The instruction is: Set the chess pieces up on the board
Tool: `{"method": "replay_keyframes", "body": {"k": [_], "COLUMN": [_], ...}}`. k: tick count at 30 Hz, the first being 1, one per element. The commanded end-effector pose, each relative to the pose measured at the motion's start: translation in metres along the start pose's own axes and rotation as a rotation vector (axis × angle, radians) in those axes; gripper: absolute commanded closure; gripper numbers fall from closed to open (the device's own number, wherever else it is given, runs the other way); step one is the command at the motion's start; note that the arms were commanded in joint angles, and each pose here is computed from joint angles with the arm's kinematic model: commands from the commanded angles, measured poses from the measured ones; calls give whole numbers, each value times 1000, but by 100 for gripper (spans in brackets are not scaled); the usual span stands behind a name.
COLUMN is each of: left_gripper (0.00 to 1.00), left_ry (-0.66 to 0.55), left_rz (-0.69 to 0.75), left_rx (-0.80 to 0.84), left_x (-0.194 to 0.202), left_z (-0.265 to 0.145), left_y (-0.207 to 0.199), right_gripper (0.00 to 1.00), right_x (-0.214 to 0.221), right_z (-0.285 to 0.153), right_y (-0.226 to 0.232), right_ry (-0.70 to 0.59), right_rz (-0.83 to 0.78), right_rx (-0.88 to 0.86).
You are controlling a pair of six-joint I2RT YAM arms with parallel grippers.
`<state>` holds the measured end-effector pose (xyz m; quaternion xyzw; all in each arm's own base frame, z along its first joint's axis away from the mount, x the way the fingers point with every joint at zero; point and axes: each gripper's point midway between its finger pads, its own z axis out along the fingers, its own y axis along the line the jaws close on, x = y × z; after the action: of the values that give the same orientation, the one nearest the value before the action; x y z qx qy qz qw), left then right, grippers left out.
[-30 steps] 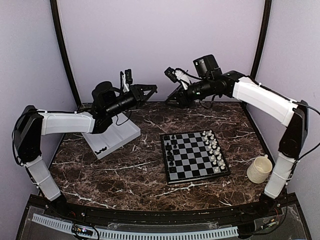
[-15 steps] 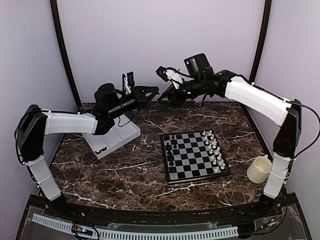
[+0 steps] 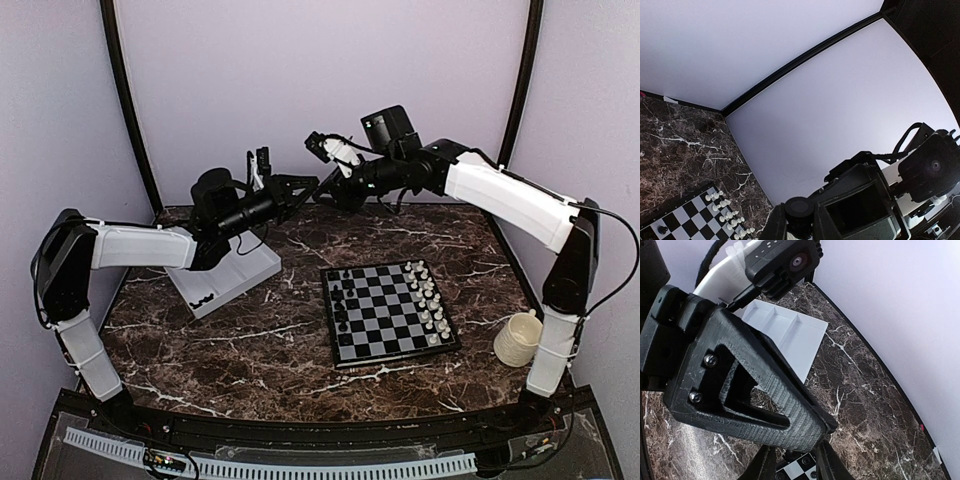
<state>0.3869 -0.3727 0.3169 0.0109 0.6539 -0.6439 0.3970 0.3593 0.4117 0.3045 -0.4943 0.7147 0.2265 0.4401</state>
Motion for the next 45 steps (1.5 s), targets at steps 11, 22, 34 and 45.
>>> {"method": "replay_keyframes", "body": {"k": [11, 22, 34, 45], "left_gripper": [87, 29, 1, 1], "left_ry": [59, 27, 46, -3], "left_rz": [-18, 252, 761, 1009], "left_rx": [-35, -141, -597, -837], "left_x": [11, -13, -57, -92], "left_z": [7, -19, -89, -135], "left_y": [0, -15, 24, 40], "right_gripper": [99, 100, 100, 100], "right_x": [-20, 13, 97, 198], "right_z": [0, -5, -22, -47], "right_y": [-1, -8, 18, 65], "right_ry": [-49, 9, 298, 745], "right_rz": [-35, -7, -97, -375], "right_rx": [34, 41, -148, -289]}}
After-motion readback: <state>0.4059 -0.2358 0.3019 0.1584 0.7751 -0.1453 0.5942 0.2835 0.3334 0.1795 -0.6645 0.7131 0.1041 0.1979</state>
